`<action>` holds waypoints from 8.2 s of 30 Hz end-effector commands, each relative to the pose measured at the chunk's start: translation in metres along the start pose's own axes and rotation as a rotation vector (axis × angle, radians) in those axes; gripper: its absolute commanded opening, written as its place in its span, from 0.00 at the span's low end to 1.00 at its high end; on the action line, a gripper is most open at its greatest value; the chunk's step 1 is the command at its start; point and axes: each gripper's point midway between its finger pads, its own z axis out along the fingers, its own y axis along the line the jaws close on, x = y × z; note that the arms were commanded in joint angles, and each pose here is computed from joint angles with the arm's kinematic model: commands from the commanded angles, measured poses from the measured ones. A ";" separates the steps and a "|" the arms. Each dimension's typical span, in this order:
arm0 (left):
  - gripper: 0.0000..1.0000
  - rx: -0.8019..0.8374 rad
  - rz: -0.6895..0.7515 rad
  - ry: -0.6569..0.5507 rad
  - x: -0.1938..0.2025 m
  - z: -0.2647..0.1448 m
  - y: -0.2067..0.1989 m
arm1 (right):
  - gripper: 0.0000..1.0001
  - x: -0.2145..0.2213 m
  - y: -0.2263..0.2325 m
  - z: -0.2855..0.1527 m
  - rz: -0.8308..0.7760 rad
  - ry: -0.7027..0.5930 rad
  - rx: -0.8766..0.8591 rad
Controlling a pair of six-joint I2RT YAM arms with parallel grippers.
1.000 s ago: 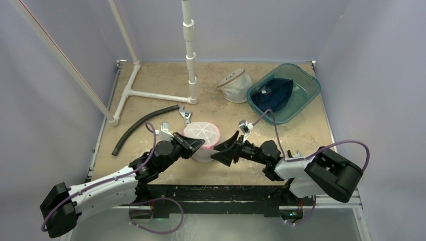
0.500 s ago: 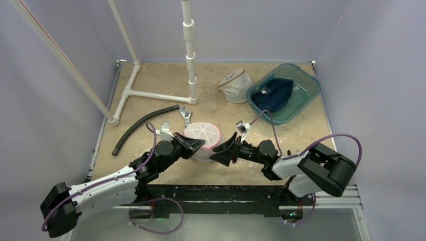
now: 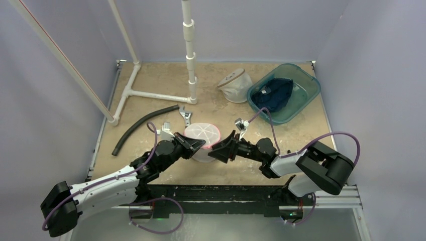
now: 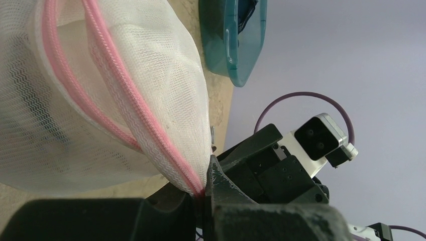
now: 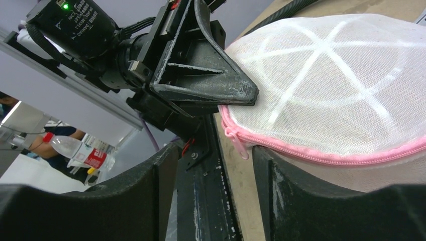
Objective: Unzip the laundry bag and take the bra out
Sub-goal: Unzip the laundry bag at the center of the board.
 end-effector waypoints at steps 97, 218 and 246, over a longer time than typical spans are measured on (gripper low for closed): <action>0.87 0.018 0.246 0.000 -0.008 -0.003 -0.064 | 0.00 -0.053 -0.054 -0.082 -0.237 -0.186 0.692; 0.00 -0.114 0.270 0.054 0.023 0.080 -0.069 | 0.00 -0.052 -0.016 -0.057 -0.379 -0.163 0.491; 0.04 -0.055 0.332 0.078 0.003 0.045 -0.055 | 0.51 -0.038 -0.030 -0.062 -0.290 -0.103 0.569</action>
